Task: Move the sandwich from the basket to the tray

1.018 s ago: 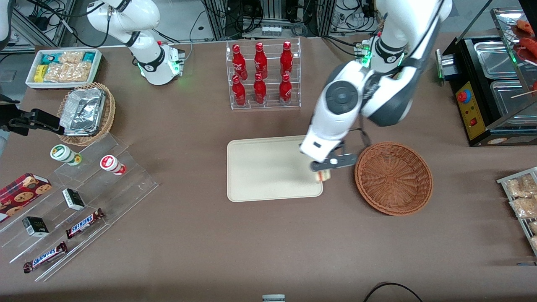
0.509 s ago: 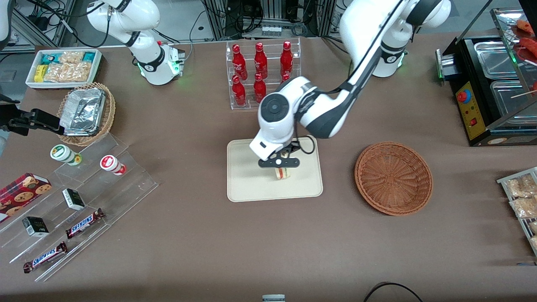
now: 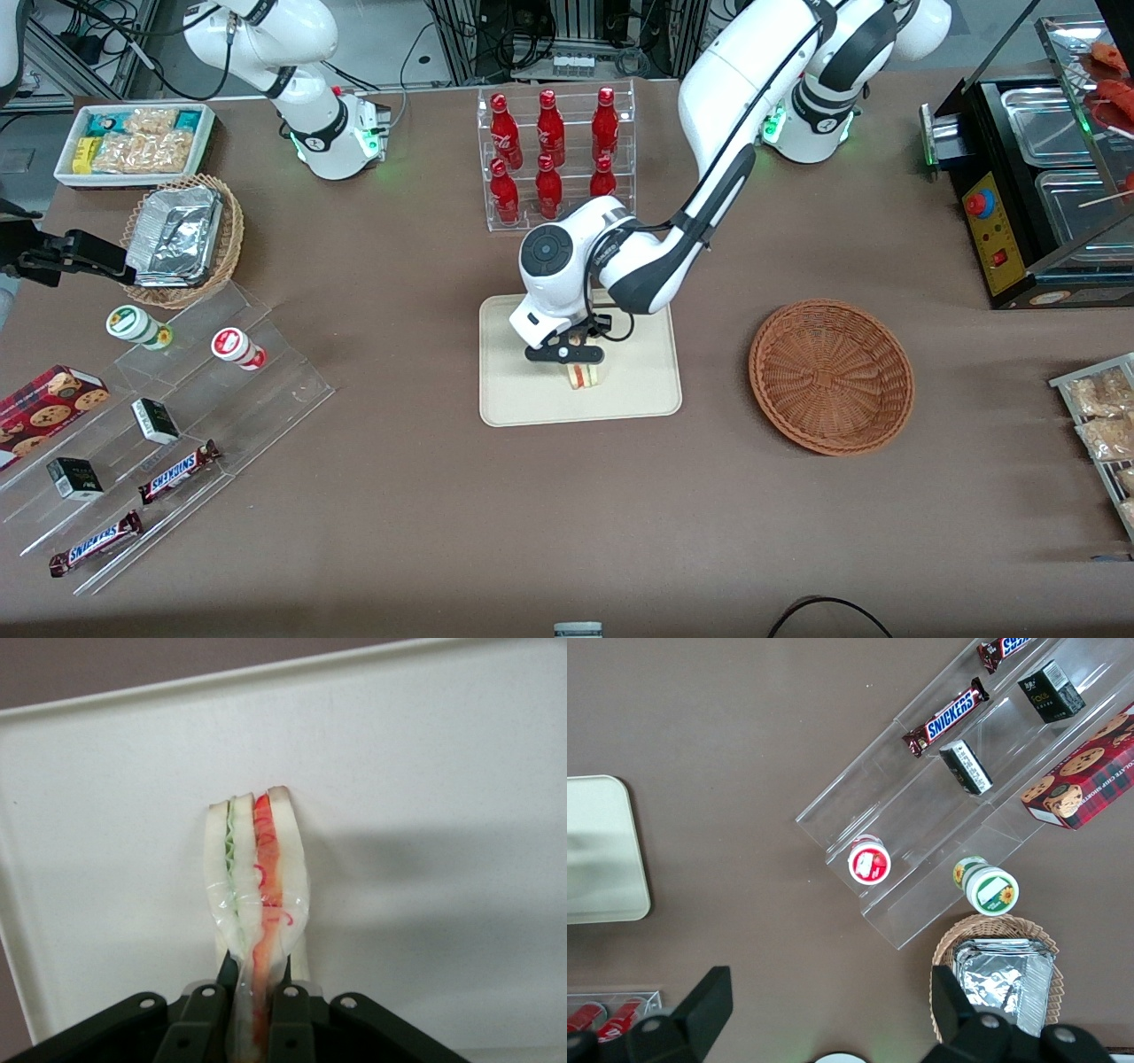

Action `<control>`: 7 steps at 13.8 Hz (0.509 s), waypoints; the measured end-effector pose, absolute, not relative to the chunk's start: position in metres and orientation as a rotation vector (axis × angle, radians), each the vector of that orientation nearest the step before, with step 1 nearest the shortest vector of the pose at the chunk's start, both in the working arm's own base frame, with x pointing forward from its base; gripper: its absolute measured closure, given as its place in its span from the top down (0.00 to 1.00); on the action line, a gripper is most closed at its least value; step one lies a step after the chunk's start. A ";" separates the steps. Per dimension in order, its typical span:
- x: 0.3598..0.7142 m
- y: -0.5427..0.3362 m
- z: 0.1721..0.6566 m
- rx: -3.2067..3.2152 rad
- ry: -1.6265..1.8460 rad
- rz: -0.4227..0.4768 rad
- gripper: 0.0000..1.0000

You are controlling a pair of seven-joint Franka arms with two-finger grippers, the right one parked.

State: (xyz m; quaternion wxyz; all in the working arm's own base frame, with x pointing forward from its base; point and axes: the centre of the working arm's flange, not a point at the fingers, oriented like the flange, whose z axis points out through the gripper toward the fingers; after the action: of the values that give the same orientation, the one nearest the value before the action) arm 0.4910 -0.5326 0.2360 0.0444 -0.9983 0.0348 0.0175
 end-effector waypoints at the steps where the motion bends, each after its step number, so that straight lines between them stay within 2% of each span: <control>1: 0.488 -0.535 0.235 -3.049 0.106 0.054 0.22; 5: 0.492 -0.539 0.247 -3.063 0.085 0.023 0.63; 7: 0.498 -0.537 0.274 -3.058 0.068 0.010 0.83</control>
State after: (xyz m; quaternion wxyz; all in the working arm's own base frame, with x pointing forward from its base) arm 0.4979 -0.5373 0.2741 0.0412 -0.9989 0.0221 0.0033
